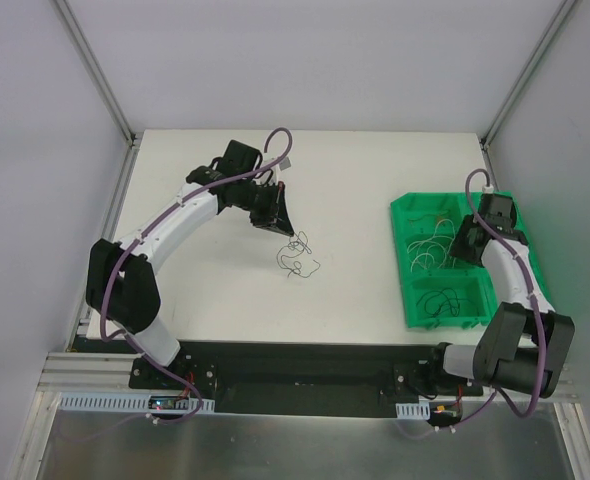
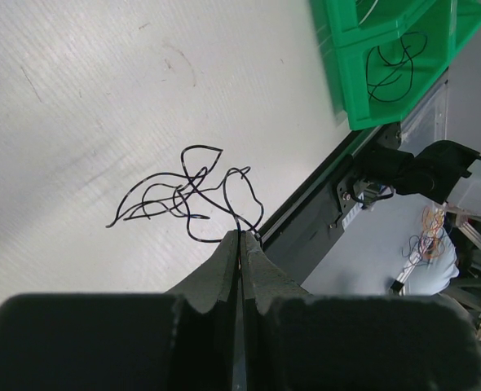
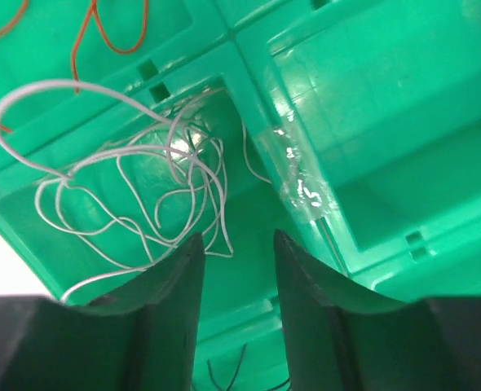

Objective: Untangle the cables

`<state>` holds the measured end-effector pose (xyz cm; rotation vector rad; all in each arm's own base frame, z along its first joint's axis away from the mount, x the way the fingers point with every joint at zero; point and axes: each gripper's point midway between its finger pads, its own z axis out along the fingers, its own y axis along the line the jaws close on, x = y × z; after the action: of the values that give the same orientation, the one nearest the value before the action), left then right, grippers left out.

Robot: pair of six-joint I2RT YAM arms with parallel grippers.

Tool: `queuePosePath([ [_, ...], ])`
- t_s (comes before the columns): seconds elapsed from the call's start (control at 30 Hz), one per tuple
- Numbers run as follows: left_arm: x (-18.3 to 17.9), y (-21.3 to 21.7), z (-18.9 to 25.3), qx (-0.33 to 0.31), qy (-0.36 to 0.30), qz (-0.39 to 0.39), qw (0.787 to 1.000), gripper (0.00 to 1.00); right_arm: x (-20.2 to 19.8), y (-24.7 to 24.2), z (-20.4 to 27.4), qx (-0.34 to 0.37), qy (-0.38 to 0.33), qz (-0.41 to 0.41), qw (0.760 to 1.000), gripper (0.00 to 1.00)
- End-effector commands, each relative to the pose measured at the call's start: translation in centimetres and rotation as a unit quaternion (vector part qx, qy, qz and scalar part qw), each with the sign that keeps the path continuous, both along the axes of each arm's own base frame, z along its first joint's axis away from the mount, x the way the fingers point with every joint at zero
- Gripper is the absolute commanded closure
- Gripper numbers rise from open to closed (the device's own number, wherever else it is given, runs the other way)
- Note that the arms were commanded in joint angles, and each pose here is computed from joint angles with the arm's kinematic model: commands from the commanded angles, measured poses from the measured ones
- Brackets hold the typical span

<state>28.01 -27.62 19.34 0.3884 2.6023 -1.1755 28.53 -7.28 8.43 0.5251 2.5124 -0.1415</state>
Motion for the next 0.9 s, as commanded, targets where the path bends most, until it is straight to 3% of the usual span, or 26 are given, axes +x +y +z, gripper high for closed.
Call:
queuePosePath([
  [0.0,0.3,-0.4,1.3,-0.012,-0.016,-0.015,1.000,1.00,-0.2,-1.0,5.0,-0.026,-0.003,-0.037,0.999,0.51],
  [0.17,0.5,-0.6,1.3,-0.014,-0.009,-0.010,1.000,1.00,0.2,-0.2,8.6,-0.101,-0.004,-0.017,0.995,0.31],
  [0.23,0.5,-0.7,1.4,-0.015,-0.004,-0.006,1.000,1.00,1.7,3.0,9.8,-0.096,-0.031,0.049,0.994,0.30],
  [0.3,0.4,-0.6,1.4,-0.015,0.001,0.000,1.000,1.00,3.6,8.7,10.5,-0.037,-0.071,0.164,0.983,0.27],
  [0.4,0.3,-0.6,1.6,-0.015,0.013,0.013,1.000,1.00,3.7,20.0,10.0,0.130,-0.100,0.355,0.920,0.26],
  [0.47,0.3,-0.8,1.8,-0.021,0.023,0.022,0.999,1.00,2.2,25.2,9.0,0.216,-0.097,0.417,0.878,0.27],
  [0.6,0.4,-1.1,2.2,-0.031,0.044,0.040,0.998,1.00,-1.5,32.2,7.0,0.274,-0.102,0.520,0.803,0.28],
  [0.67,0.3,-1.4,2.5,-0.039,0.053,0.044,0.997,1.00,-2.5,33.6,6.0,0.271,-0.096,0.543,0.789,0.29],
  [0.87,0.1,-1.6,3.3,-0.054,0.062,0.050,0.995,1.00,-2.9,35.4,4.9,0.282,-0.089,0.547,0.783,0.32],
])
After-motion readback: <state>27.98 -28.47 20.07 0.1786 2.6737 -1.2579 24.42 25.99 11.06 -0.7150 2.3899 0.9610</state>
